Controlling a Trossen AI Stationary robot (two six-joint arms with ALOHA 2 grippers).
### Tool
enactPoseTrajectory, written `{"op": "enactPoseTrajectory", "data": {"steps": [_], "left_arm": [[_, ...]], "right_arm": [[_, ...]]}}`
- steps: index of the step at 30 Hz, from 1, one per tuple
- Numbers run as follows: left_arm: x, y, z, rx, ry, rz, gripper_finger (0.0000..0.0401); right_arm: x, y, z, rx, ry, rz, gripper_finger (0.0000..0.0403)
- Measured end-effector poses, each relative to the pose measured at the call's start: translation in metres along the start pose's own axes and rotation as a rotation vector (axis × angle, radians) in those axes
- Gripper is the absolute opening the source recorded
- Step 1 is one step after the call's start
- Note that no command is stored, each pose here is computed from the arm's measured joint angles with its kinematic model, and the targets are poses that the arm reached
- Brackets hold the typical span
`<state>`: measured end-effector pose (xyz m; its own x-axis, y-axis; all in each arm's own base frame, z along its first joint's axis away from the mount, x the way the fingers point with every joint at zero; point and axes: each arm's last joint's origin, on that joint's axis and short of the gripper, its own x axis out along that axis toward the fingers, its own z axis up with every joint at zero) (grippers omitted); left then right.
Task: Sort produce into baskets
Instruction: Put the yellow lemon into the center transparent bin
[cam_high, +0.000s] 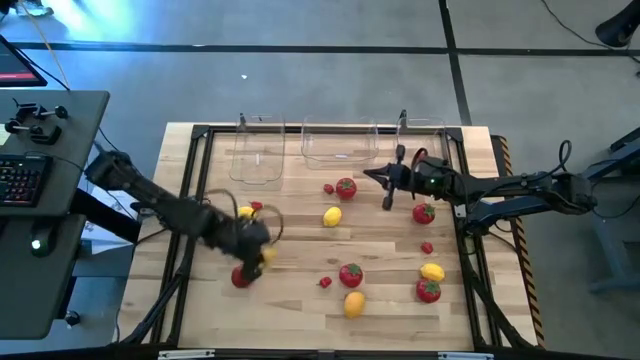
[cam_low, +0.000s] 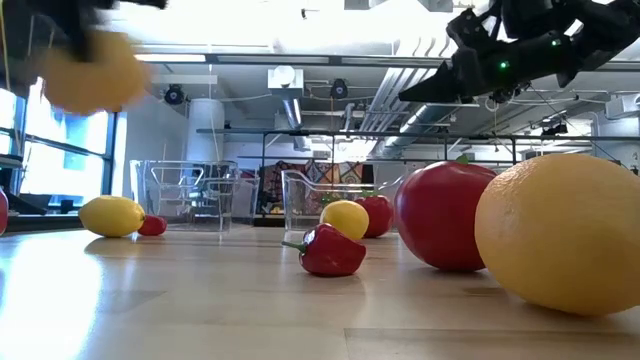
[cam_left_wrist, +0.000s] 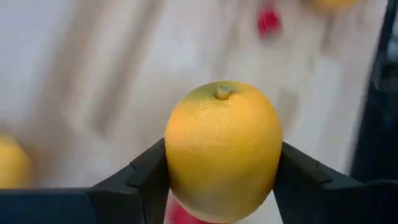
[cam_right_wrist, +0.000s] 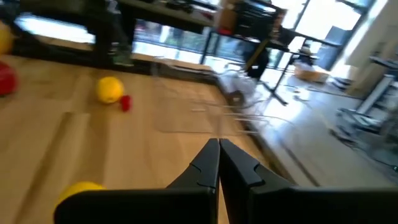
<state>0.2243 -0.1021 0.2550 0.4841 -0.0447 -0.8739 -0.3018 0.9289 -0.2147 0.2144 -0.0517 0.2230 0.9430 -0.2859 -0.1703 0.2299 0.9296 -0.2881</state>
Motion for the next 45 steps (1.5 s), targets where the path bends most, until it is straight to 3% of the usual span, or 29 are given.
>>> {"op": "enactPoseTrajectory", "data": {"steps": [5, 9, 16, 23, 28, 36, 42, 45], "left_arm": [[0.002, 0.026, 0.041, 0.203, -0.215, 0.072, 0.0198], [0.008, 0.047, 0.068, 0.322, -0.394, 0.054, 0.0198], [0.018, 0.096, 0.094, 0.377, -0.589, 0.002, 0.0198], [0.014, 0.120, 0.108, 0.468, -0.890, -0.081, 0.0198], [0.019, 0.130, 0.111, 0.477, -0.949, -0.090, 0.0198], [0.028, 0.131, 0.113, 0.486, -0.962, -0.132, 0.0198], [0.027, 0.131, 0.113, 0.493, -0.970, -0.129, 0.0199], [0.030, 0.131, 0.114, 0.494, -0.974, -0.130, 0.0199]], "right_arm": [[0.000, 0.001, 0.000, 0.045, -0.009, 0.033, 0.0001], [0.001, 0.006, 0.001, 0.046, -0.009, 0.056, 0.0012], [0.003, 0.012, 0.002, 0.082, -0.035, 0.078, 0.0093], [0.017, 0.015, -0.002, 0.147, -0.063, 0.087, 0.0162], [0.038, 0.019, 0.009, 0.228, -0.047, 0.150, 0.0208], [0.078, 0.036, 0.027, 0.246, -0.004, 0.231, 0.0282], [0.083, 0.042, 0.041, 0.237, -0.033, 0.274, 0.0296], [0.083, 0.044, 0.044, 0.235, -0.039, 0.241, 0.0295]]}}
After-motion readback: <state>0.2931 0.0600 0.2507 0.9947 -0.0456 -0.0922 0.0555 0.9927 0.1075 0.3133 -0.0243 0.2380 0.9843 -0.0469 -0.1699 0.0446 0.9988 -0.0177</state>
